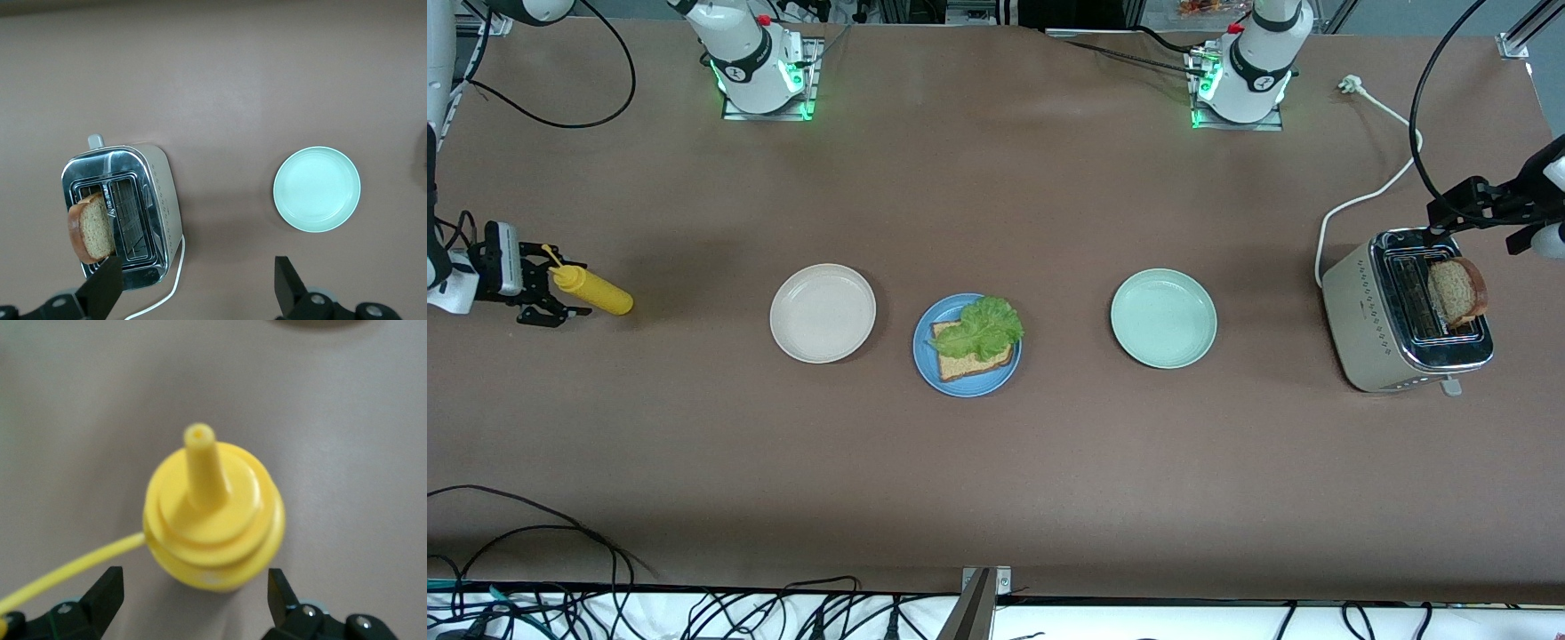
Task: Make sandwich in blue plate with both arms
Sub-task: 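Close the right gripper around the yellow mustard bottle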
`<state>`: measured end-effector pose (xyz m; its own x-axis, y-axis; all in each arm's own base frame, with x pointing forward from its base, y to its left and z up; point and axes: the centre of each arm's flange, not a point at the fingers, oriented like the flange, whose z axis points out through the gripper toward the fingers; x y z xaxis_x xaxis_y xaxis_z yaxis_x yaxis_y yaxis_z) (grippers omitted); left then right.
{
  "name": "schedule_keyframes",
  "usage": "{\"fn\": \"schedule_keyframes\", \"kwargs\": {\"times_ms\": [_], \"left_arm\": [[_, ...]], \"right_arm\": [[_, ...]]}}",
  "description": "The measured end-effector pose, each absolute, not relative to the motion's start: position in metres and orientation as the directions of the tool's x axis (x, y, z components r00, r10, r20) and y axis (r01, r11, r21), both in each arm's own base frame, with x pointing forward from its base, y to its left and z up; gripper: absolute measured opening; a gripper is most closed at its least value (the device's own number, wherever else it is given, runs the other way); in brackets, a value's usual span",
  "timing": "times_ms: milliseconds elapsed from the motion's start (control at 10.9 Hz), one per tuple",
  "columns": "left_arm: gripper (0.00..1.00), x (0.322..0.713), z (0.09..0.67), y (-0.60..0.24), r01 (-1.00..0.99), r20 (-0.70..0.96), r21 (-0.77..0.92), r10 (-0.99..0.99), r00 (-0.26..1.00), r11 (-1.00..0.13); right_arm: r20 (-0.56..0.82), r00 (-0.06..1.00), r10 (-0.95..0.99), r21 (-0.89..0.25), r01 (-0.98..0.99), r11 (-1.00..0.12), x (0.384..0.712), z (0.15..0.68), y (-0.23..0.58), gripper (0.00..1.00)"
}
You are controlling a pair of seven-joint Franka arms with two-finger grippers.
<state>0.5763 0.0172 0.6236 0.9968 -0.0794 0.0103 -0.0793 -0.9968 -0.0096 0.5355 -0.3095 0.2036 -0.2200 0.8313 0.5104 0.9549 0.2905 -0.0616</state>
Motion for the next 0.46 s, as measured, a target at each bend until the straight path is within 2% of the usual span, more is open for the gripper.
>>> {"fn": "schedule_keyframes", "kwargs": {"times_ms": [92, 184, 276, 461], "left_arm": [[1.0, 0.5763, 0.6236, 0.0172, -0.079, 0.01, -0.01, -0.079, 0.997, -0.997], [1.0, 0.5763, 0.6236, 0.0172, -0.079, 0.01, -0.01, -0.079, 0.997, -0.997], [1.0, 0.5763, 0.6236, 0.0172, -0.079, 0.01, -0.01, -0.079, 0.997, -0.997], [1.0, 0.5763, 0.6236, 0.0172, -0.079, 0.01, -0.01, -0.079, 0.997, -0.997]], "right_arm": [[0.52, -0.215, 0.827, -0.067, 0.955, 0.29, 0.5329, 0.2013, -0.3082, 0.88], [0.524, -0.213, 0.825, -0.069, 0.954, 0.291, 0.5322, 0.2007, -0.3076, 0.87], [0.524, -0.214, 0.825, -0.069, 0.954, 0.291, 0.5322, 0.2008, -0.3075, 0.79], [0.524, -0.214, 0.825, -0.069, 0.954, 0.291, 0.5322, 0.2007, -0.3075, 0.49]]}}
